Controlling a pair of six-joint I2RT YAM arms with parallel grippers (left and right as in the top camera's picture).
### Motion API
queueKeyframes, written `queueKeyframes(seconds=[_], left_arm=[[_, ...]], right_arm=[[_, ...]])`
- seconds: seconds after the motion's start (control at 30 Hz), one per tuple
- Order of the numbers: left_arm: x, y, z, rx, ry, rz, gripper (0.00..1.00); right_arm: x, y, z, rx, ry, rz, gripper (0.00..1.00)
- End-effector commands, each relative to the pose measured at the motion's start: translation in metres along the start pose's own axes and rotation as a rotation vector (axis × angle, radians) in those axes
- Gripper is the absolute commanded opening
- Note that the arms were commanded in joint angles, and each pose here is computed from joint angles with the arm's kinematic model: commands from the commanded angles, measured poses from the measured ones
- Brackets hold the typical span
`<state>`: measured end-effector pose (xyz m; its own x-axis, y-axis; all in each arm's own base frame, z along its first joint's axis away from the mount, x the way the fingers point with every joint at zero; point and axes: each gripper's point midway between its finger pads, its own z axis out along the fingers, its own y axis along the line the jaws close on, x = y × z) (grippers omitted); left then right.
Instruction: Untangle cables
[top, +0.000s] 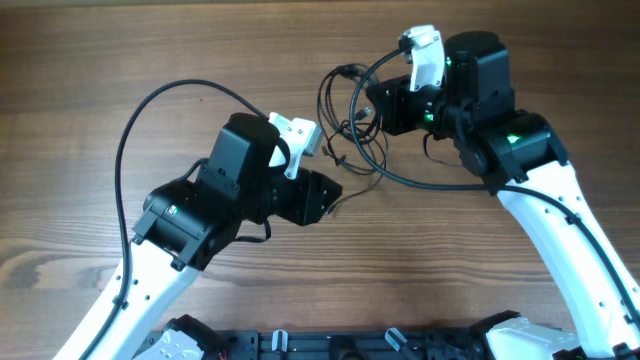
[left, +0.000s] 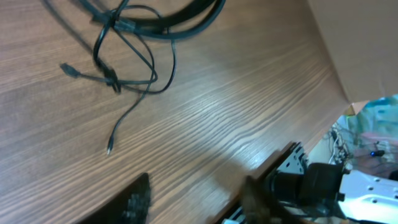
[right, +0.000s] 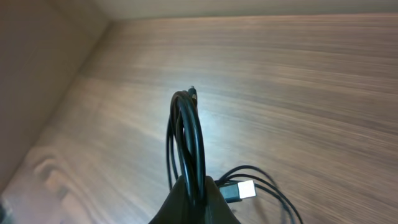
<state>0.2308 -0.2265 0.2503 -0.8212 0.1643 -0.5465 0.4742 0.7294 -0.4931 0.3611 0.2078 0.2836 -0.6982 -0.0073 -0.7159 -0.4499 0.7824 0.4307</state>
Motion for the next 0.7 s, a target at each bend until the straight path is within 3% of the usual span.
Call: queueKeyframes(seconds=[0.0, 0.07, 0.13, 0.2, 0.37, 0.53, 0.67], left_arm=[[-0.014, 0.003, -0.004, -0.041, -0.054, 0.045, 0.68], [-0.019, 0.010, -0.005, -0.087, -0.077, 0.046, 0.70], [-0.024, 0.019, -0.006, -0.139, -0.102, 0.044, 0.70], [-0.029, 0.029, -0.009, -0.197, -0.130, 0.044, 0.71], [-0.043, 0.049, -0.017, -0.327, -0.202, 0.045, 0.71], [-0.055, 0.065, -0.027, -0.440, -0.269, 0.043, 0.51], [-0.059, 0.067, -0.028, -0.455, -0.287, 0.043, 0.52]], right_arm=[[0.003, 0.015, -0.001, -0.090, 0.017, -0.056, 0.04], [0.004, 0.021, -0.001, -0.123, 0.024, -0.060, 0.04], [0.013, 0.064, -0.013, -0.391, 0.045, -0.225, 0.04], [0.017, 0.083, -0.023, -0.516, 0.046, -0.268, 0.04], [0.019, 0.086, -0.024, -0.537, 0.056, -0.265, 0.04], [0.020, 0.086, -0.024, -0.537, 0.059, -0.264, 0.04], [0.022, 0.086, -0.025, -0.544, 0.070, -0.256, 0.04]])
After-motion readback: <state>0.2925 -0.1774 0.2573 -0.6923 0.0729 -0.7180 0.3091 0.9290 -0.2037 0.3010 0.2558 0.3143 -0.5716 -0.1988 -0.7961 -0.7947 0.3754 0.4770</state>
